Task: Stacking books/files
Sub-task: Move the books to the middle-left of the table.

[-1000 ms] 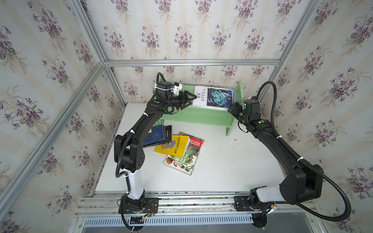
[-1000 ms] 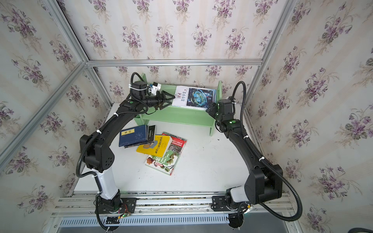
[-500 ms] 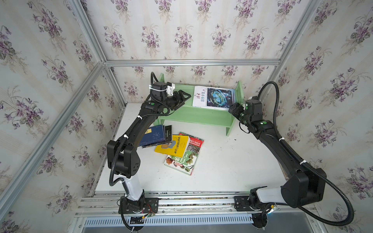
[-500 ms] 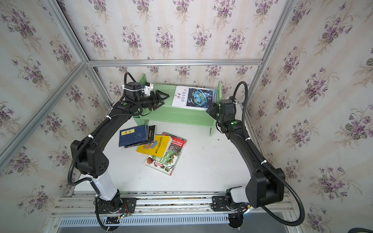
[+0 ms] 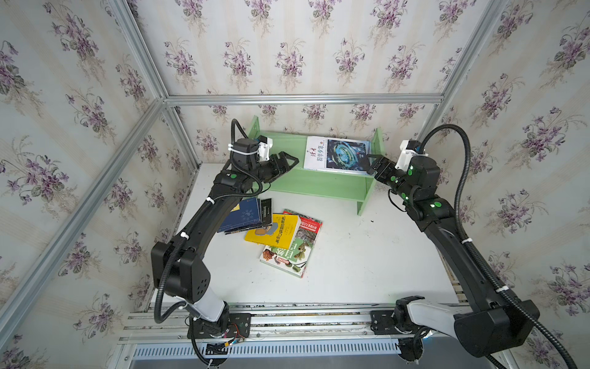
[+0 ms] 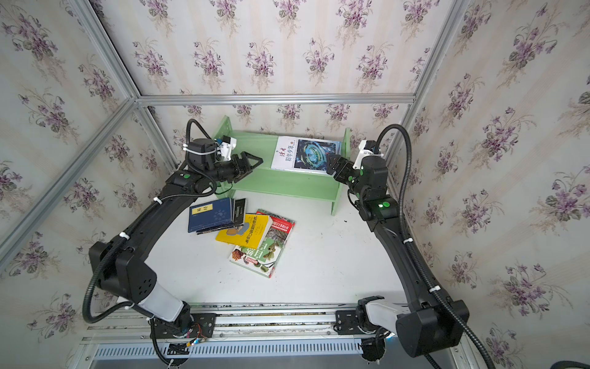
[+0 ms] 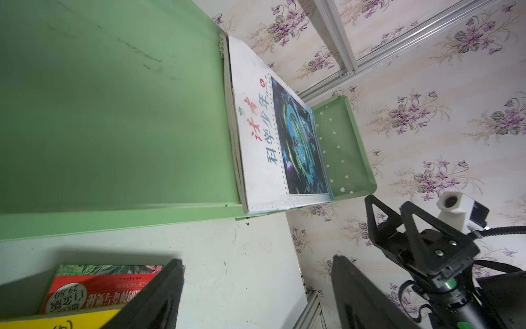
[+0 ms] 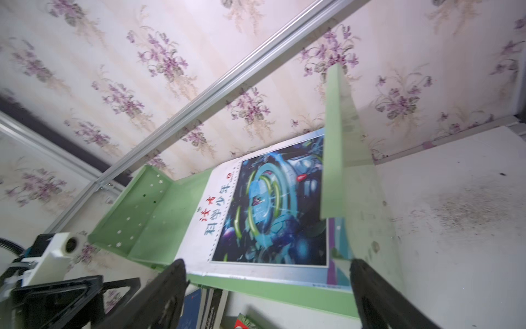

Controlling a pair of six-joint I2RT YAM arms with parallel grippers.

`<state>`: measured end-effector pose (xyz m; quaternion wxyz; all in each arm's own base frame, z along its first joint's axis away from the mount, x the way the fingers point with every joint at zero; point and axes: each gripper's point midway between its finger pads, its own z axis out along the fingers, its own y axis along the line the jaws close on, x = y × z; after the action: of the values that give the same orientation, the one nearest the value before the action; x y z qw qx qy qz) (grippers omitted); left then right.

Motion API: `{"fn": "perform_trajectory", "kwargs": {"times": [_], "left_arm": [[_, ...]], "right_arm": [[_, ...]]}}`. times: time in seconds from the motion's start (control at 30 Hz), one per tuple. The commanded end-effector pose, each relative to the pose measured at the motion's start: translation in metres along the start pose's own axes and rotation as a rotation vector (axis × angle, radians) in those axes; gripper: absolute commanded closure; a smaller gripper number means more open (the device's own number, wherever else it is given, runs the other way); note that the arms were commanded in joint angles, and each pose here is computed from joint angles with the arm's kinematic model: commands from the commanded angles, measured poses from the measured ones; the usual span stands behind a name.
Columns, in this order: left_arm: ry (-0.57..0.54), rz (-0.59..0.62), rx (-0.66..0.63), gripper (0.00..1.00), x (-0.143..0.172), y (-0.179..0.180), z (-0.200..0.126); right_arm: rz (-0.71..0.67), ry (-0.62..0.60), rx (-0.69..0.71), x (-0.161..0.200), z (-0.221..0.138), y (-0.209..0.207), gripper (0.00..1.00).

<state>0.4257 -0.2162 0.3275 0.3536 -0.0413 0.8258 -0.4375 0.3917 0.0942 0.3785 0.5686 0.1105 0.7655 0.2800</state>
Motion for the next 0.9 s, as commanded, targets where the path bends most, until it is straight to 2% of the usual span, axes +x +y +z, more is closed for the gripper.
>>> {"fn": "perform_trajectory", "kwargs": {"times": [0.0,0.1,0.27,0.47,0.6,0.73,0.87], "left_arm": [[-0.069,0.038,-0.150,0.15,0.013,0.032,-0.017],[-0.105,0.027,-0.288,0.13,0.036,0.069,-0.034],[-0.072,-0.070,-0.419,0.11,0.087,0.123,-0.048],[-0.055,-0.320,-0.575,0.09,0.145,0.185,-0.058],[-0.039,-0.446,-0.599,0.06,0.169,0.201,-0.058],[-0.023,-0.498,-0.584,0.05,0.186,0.204,-0.062],[-0.015,-0.623,-0.610,0.02,0.216,0.221,-0.070]], "right_arm": [[-0.043,0.049,-0.087,0.020,-0.015,0.019,0.12],[-0.062,0.075,-0.058,0.043,-0.027,0.017,0.11],[0.010,0.159,-0.053,0.088,-0.031,0.008,0.12],[-0.013,0.242,-0.021,0.142,-0.029,-0.002,0.13],[-0.035,0.287,-0.022,0.167,-0.024,-0.005,0.14],[-0.077,0.351,-0.024,0.195,-0.018,-0.007,0.15],[-0.083,0.427,-0.077,0.228,-0.001,-0.004,0.15]]}}
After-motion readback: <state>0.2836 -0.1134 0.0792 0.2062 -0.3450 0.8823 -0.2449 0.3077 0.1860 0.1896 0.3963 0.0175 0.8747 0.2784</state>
